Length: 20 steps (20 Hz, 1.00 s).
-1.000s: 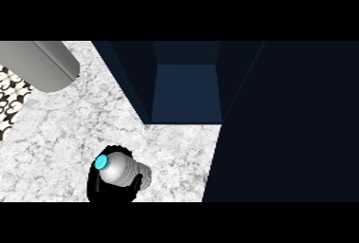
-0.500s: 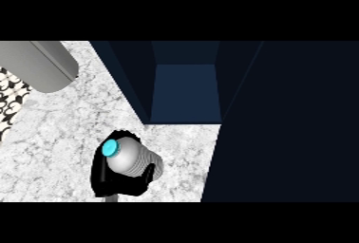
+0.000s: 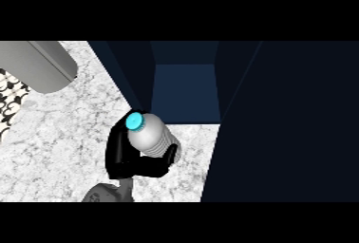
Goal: Pick up the bottled water, place it into the cabinet and close the cabinet
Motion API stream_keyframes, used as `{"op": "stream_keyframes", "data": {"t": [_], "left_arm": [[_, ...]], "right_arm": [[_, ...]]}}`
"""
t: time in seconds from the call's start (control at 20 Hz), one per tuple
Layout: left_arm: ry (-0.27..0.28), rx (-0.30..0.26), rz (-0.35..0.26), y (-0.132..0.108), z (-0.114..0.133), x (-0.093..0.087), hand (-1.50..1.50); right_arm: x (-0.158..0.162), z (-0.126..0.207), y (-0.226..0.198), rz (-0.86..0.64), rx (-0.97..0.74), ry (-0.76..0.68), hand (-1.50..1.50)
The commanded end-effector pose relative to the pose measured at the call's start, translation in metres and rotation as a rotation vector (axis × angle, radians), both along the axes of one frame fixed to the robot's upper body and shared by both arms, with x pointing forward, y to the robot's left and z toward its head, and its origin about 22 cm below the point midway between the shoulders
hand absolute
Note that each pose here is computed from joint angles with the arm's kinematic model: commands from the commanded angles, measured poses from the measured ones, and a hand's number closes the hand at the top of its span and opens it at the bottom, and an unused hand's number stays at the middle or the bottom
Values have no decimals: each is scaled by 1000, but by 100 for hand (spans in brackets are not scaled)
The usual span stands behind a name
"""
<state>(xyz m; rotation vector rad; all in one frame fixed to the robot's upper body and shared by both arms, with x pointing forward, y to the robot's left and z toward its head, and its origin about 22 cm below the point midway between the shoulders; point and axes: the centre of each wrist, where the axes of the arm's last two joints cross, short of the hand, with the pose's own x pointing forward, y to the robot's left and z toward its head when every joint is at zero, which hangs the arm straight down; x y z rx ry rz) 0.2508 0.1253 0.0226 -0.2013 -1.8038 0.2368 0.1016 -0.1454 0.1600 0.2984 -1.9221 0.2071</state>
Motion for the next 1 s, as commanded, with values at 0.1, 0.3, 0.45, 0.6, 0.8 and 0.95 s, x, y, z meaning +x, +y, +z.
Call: {"op": "stream_keyframes", "data": {"t": [0.1, 0.3, 0.45, 0.6, 0.8, 0.95], "left_arm": [[-14, 22, 23, -32, 21, 26, 150], [-31, 63, 58, -28, 41, 60, 150], [-31, 110, 95, -44, 43, 64, 150], [-14, 136, 98, -37, 36, 89, 150], [-6, 187, 131, -34, 31, 101, 150], [9, 257, 160, -45, 39, 124, 150]], "right_arm": [[-16, 21, -10, -32, 5, -57, -150], [-17, 10, -6, -27, -15, -47, -150], [-11, 15, -11, -23, 10, -48, -150], [-11, 18, -14, -20, 17, -71, -150], [-20, 17, -10, -17, 15, -51, -150], [-22, 12, -6, -1, 14, -53, -150]]}}
